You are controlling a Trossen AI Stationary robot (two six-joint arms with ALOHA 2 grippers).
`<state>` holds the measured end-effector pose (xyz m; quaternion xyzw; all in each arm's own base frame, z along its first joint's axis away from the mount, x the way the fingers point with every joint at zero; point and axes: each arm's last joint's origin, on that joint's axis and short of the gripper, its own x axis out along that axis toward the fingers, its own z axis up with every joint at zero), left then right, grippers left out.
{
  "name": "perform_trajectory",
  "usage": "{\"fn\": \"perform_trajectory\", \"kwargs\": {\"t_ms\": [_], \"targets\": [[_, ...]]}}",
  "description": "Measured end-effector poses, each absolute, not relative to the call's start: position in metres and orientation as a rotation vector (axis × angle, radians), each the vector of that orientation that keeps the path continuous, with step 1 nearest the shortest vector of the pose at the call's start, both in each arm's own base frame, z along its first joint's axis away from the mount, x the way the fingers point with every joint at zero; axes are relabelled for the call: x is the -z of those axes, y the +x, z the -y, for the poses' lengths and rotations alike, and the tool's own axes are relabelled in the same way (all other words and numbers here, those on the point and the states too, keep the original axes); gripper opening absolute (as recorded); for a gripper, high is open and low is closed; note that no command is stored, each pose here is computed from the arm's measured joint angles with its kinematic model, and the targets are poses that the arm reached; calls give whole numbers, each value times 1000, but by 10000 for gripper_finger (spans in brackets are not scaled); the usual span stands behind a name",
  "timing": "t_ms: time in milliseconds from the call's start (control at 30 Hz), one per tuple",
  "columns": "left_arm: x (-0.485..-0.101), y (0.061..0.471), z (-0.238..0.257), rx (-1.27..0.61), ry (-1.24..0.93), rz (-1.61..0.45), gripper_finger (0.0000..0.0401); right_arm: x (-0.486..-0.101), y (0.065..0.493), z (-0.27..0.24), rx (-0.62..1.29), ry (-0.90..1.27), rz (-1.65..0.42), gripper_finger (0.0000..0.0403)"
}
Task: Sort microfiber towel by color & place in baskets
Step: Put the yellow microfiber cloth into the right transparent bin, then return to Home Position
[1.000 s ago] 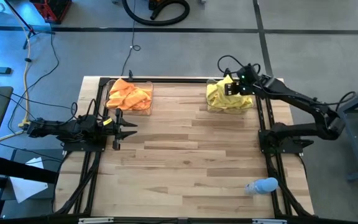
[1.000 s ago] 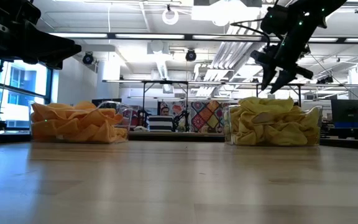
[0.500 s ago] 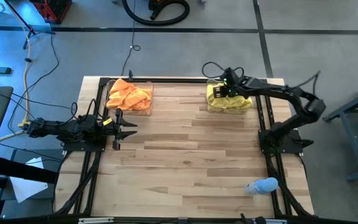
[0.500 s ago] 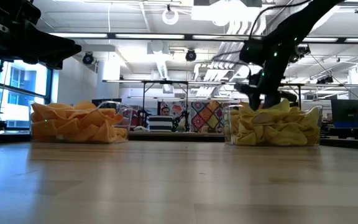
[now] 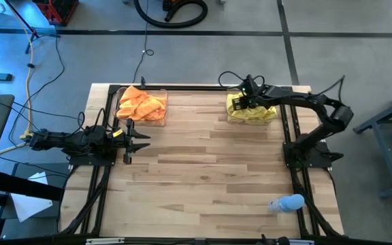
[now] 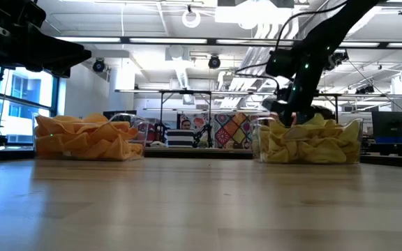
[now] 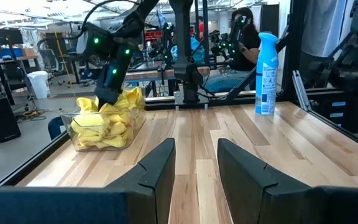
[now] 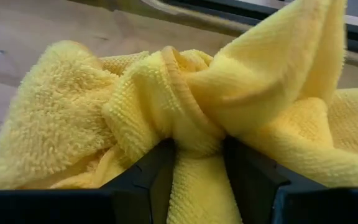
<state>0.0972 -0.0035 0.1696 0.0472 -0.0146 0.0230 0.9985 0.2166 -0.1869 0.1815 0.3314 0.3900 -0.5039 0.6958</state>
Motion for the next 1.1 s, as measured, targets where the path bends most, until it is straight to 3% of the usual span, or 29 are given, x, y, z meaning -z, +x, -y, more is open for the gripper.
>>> {"fn": "perform_trajectory", "kwargs": {"t_ms": [400,667,767,967,1100], "targets": [[-170,97,4,-46,95,29,108,-251,191,160,1061,684,-627,142],[-170,97,4,-46,95,29,108,-272,190,132,925,549,-620,137],[-170,97,4,-46,95,28,108,-268,192,118,837,494,-601,112],[-170,97,4,-46,95,29,108,-237,183,77,641,439,-466,15],[-170,97,4,-46,95,29,108,-214,172,48,458,345,-385,17]]}}
